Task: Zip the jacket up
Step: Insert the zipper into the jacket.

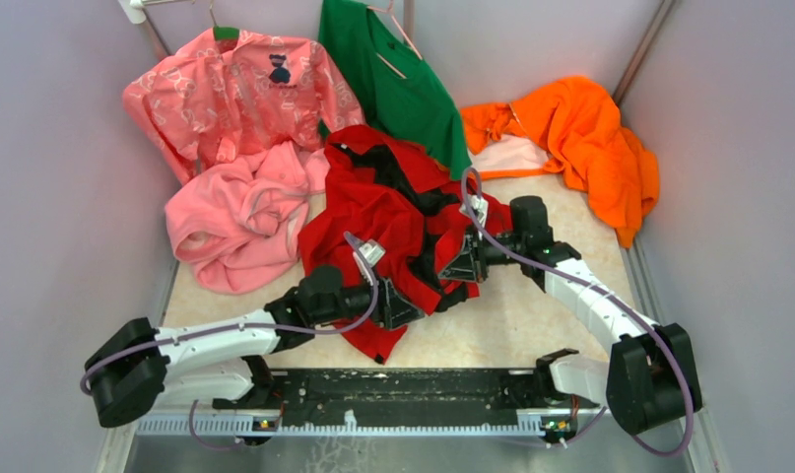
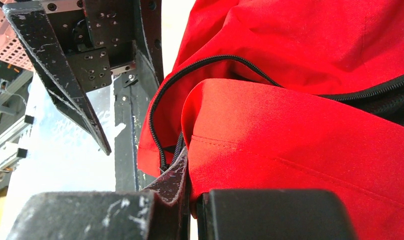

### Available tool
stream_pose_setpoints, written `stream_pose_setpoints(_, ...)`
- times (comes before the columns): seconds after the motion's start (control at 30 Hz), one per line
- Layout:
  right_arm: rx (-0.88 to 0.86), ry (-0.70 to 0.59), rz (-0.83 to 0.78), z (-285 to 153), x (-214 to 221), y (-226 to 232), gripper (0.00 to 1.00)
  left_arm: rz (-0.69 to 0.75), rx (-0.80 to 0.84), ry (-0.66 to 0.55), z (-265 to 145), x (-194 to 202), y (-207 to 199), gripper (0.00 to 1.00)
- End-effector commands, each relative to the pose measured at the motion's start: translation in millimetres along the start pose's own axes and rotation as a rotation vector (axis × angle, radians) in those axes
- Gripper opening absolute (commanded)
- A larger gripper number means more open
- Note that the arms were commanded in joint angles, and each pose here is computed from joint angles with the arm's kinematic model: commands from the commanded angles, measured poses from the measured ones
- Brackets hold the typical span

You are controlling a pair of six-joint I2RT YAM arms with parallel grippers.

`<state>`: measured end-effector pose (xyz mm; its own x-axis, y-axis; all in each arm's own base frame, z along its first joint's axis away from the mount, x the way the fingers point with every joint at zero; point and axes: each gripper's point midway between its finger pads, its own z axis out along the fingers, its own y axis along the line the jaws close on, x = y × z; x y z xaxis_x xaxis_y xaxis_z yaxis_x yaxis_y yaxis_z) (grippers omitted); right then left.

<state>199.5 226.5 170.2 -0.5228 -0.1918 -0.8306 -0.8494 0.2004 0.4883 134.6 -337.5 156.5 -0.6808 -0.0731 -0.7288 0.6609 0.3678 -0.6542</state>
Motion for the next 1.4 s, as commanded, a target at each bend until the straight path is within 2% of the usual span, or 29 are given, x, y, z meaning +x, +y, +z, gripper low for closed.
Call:
stream_pose_setpoints(0.0,-0.043,-0.044,-0.071,-0.3,-16.0,10.2,0.00,0.040,0.011,0.021,-12.4,-2.3,-7.0,0.69)
stream_pose_setpoints(0.13,-0.046,-0.046,-0.065,0.1,-16.0,10.5,0.00,0.070,0.019,0.025,-20.3,-10.7,-17.3,0.69)
stream_pose_setpoints(0.23,-0.046,-0.047,-0.065,0.1,-16.4,10.5,0.00,0.038,0.022,0.048,-22.9,-9.4,-21.7,0.69)
stream_pose_setpoints(0.4,-0.045,-0.049,-0.063,0.5,-16.3,10.1,0.00,-0.151,0.048,0.091,-18.3,-4.6,-35.0,0.68)
stream_pose_setpoints(0.53,-0.045,-0.049,-0.061,0.5,-16.2,10.0,0.00,-0.305,-0.030,0.050,-10.1,-5.3,-28.4,0.69)
stream_pose_setpoints(0.63,-0.044,-0.051,-0.060,0.5,-16.2,9.6,0.00,-0.366,-0.051,0.017,-0.3,-7.6,-31.6,0.71)
stream_pose_setpoints(1.1,-0.050,-0.053,-0.067,0.4,-16.8,11.1,0.00,-0.476,-0.112,-0.152,27.2,-19.6,-19.0,0.68)
stream_pose_setpoints(1.17,-0.050,-0.054,-0.067,0.2,-16.9,11.1,0.00,-0.470,-0.116,-0.157,31.0,-19.4,-16.7,0.66)
stream_pose_setpoints(1.27,-0.052,-0.054,-0.066,0.3,-16.5,11.4,0.00,-0.473,-0.120,-0.165,34.6,-19.9,-14.6,0.55)
stream_pose_setpoints(1.33,-0.053,-0.054,-0.067,0.3,-16.5,11.6,0.00,-0.469,-0.125,-0.169,35.4,-20.6,-12.9,0.43)
stream_pose_setpoints(1.37,-0.053,-0.054,-0.068,0.2,-16.7,11.8,0.00,-0.467,-0.128,-0.170,35.9,-20.6,-12.2,0.33)
